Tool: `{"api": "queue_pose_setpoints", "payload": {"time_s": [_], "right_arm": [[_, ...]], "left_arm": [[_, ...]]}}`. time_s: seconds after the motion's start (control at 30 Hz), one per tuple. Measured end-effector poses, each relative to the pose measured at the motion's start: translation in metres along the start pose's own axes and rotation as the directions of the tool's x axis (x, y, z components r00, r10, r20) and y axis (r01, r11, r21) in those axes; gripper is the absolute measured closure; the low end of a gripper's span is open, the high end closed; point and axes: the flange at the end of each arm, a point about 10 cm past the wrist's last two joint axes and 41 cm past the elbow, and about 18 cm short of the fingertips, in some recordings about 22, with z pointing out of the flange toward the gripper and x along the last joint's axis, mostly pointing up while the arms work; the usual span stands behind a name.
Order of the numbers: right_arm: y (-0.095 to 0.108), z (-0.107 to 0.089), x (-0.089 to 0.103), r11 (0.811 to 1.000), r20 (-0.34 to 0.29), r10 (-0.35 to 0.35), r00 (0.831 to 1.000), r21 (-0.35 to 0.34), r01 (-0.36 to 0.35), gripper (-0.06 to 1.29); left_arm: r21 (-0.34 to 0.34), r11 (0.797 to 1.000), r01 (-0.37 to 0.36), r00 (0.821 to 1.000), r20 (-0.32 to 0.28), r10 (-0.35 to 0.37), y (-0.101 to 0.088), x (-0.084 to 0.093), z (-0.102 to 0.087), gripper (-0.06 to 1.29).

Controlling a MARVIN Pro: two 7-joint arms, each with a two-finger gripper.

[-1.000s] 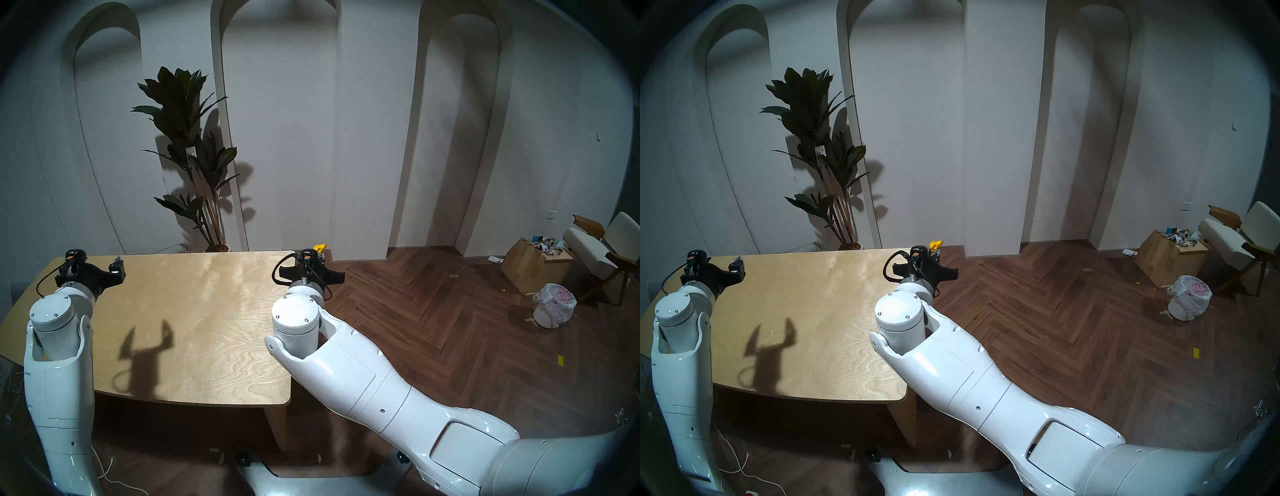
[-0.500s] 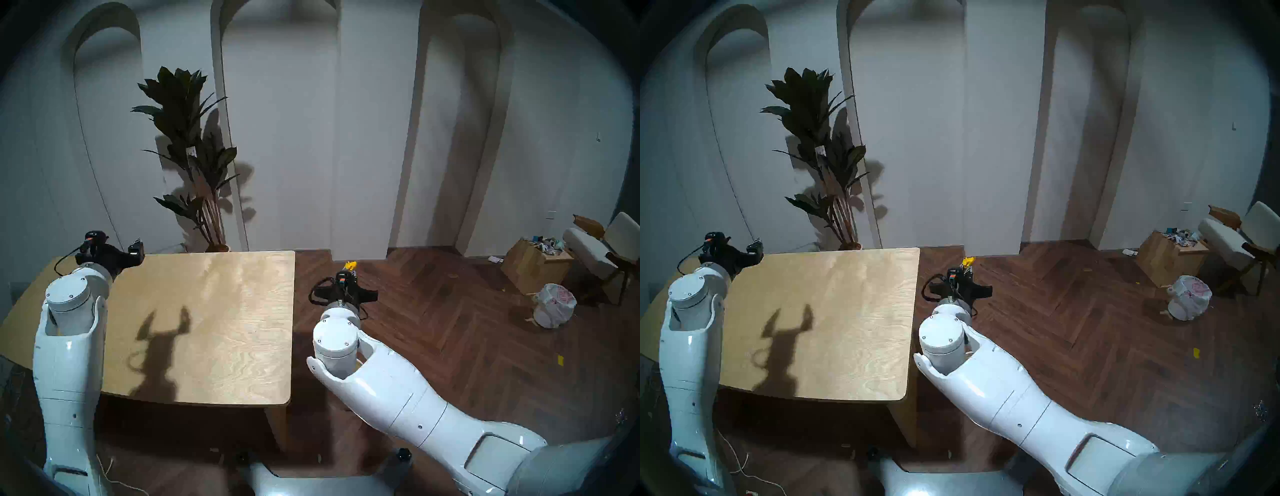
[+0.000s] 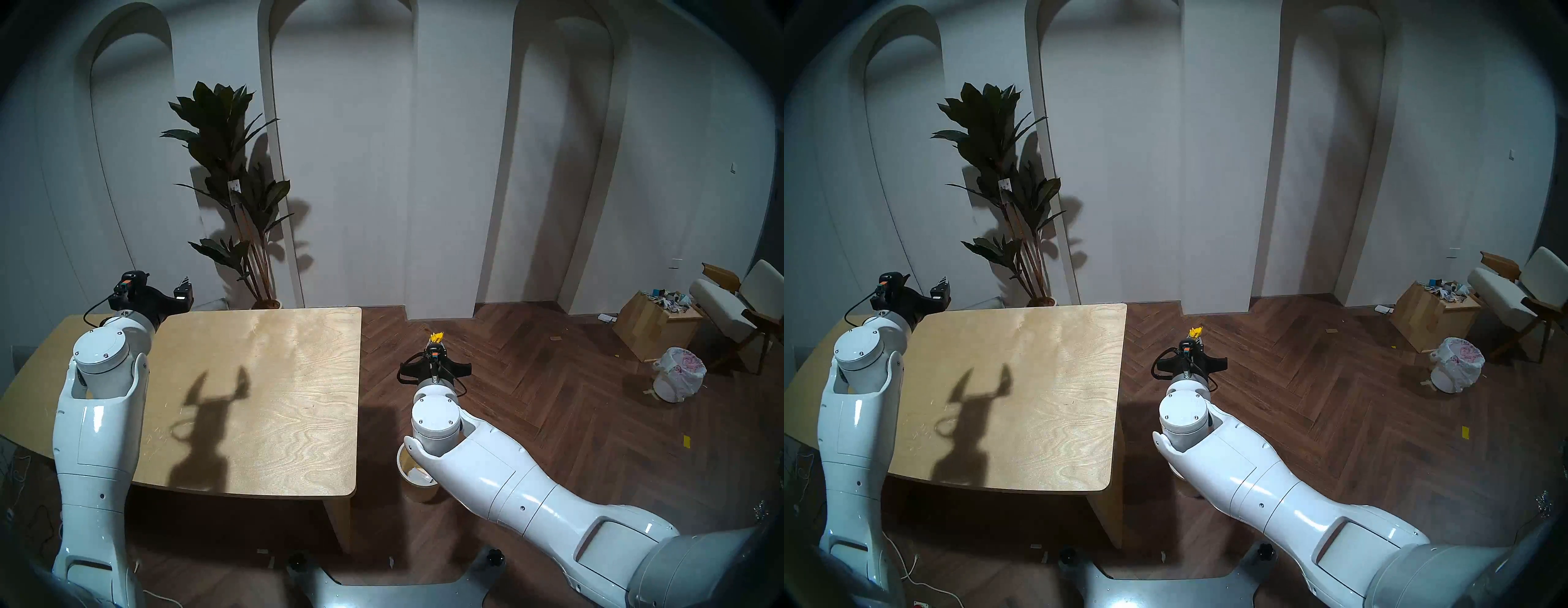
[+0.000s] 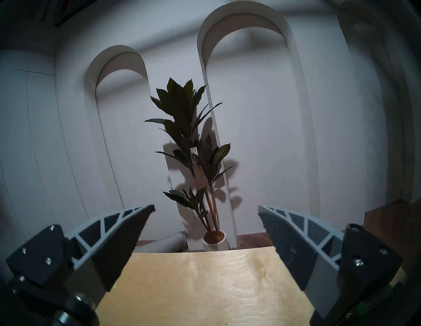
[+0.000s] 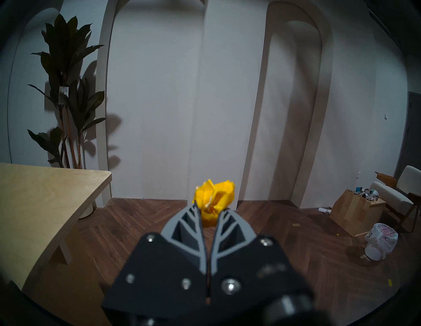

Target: Put the trash into the trash bin on the ground

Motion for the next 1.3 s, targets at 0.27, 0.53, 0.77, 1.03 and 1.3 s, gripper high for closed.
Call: {"api": "queue_pose_setpoints", "payload": {"time_s": [0.27,0.53,0.77,1.03,1.3], "right_arm": [[0.001,0.009,-0.018,0.998,0.011,-0.056,0.998,0.014,0.055,1.24],[0.007,0.015,-0.032,0.996,0.027,-0.088,0.996,0.009,0.088,1.24],[0.015,0.019,-0.054,0.993,0.055,-0.12,0.991,0.002,0.12,1.24],[0.015,0.025,-0.083,0.984,0.115,-0.178,0.977,0.029,0.175,1.24],[0.009,0.033,-0.093,0.976,0.165,-0.215,0.963,0.059,0.208,1.24]], "left_arm": [[0.007,1.0,0.009,1.0,-0.008,-0.009,0.006,-0.001,0.0,0.0],[0.0,1.0,0.017,1.0,-0.003,-0.017,0.016,-0.004,0.002,0.0],[-0.01,1.0,0.014,1.0,0.001,-0.014,0.025,-0.006,0.004,0.0],[-0.011,1.0,0.004,1.0,0.004,-0.004,0.03,-0.006,0.004,0.0],[0.004,1.0,0.007,1.0,0.0,-0.007,0.03,-0.004,-0.002,0.0]]}}
